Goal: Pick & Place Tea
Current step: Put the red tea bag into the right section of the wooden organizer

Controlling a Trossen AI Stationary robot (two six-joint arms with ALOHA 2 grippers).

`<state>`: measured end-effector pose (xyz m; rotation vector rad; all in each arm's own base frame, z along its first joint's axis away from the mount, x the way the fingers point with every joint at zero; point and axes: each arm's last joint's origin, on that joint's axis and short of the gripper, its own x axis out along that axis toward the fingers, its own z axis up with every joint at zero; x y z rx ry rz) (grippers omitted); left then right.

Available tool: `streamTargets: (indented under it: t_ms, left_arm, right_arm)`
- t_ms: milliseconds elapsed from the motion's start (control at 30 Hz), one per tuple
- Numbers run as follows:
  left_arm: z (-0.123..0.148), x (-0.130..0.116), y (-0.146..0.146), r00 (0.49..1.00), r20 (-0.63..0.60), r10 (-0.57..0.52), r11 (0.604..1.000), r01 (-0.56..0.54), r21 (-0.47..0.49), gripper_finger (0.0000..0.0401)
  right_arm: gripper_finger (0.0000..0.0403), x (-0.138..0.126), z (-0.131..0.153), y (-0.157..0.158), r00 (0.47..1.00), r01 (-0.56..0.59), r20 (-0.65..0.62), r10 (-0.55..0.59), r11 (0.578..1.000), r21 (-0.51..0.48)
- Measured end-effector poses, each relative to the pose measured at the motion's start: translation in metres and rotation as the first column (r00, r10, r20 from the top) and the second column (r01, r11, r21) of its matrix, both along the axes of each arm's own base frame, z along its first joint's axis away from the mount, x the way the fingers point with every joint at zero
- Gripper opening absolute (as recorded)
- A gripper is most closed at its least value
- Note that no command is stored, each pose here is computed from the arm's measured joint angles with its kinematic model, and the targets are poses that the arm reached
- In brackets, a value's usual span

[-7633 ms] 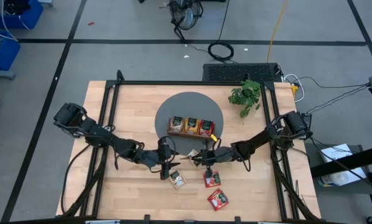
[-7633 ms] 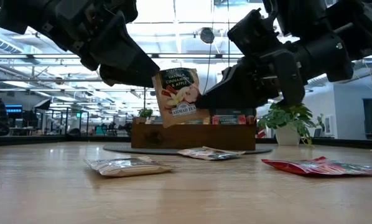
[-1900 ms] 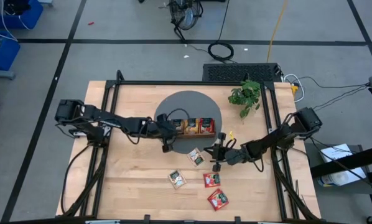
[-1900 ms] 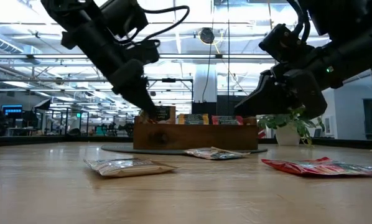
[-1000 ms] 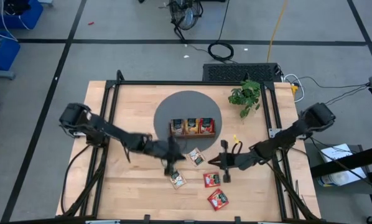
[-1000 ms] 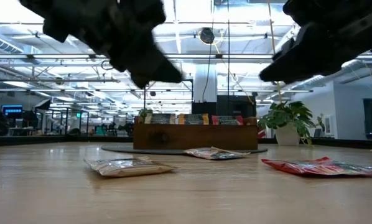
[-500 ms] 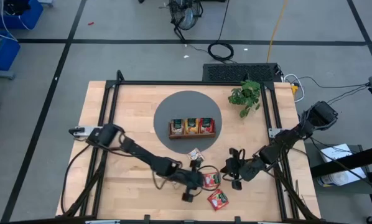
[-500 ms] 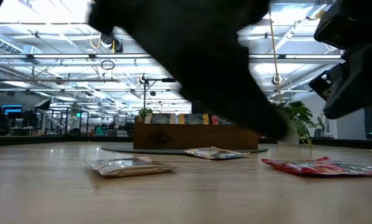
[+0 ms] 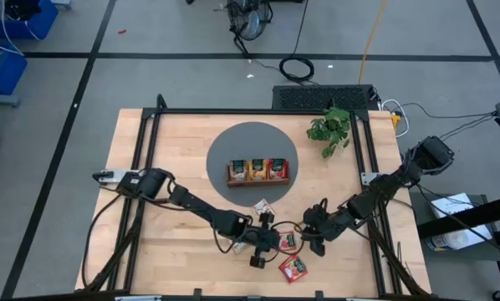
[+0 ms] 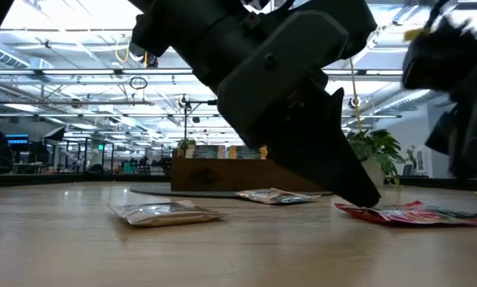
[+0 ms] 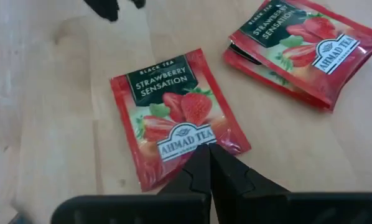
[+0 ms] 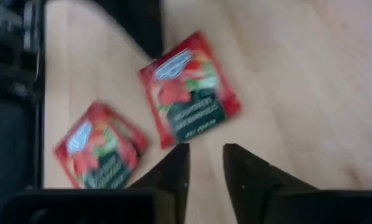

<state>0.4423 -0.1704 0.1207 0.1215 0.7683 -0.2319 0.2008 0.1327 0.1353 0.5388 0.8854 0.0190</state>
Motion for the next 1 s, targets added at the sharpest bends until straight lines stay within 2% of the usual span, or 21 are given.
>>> streamTargets:
  t_ms: [100,233,333,467,567,833,1000]
  left_arm:
    - [0.0,0.0,0.0,1.0,0.001,-0.013,1.0,0.013,0.014,0.001]
    - [0.0,0.0,0.0,0.999,0.005,-0.034,0.999,0.034,0.036,0.0015]
    - [-0.001,0.001,0.001,0.999,0.012,-0.045,0.998,0.044,0.046,0.0006]
    - [-0.003,0.005,0.006,0.998,0.029,-0.063,0.997,0.062,0.033,0.0009]
    - [-0.008,0.009,0.01,0.997,0.035,-0.069,0.998,0.068,0.014,0.0012]
    - [-0.015,0.014,0.019,0.998,0.036,-0.044,0.999,0.045,-0.026,0.001]
    - [-0.02,0.017,0.02,0.998,0.05,-0.026,0.999,0.028,-0.043,0.0005]
  right_arm:
    - [0.0115,-0.001,-0.005,-0.007,0.993,0.105,-0.061,-0.1,0.99,0.091]
    - [0.0148,-0.008,-0.018,-0.017,0.971,0.202,-0.171,-0.167,0.956,0.212]
    - [0.016,-0.014,-0.026,-0.022,0.968,0.239,-0.154,-0.199,0.915,0.324]
    - [0.0159,-0.024,-0.034,-0.029,0.969,0.246,-0.097,-0.227,0.874,0.419]
    - [0.0154,-0.03,-0.039,-0.032,0.961,0.276,-0.116,-0.251,0.862,0.426]
    - [0.015,-0.032,-0.04,-0.03,0.964,0.265,-0.112,-0.24,0.873,0.409]
    - [0.015,-0.037,-0.048,-0.028,0.951,0.302,-0.179,-0.25,0.872,0.386]
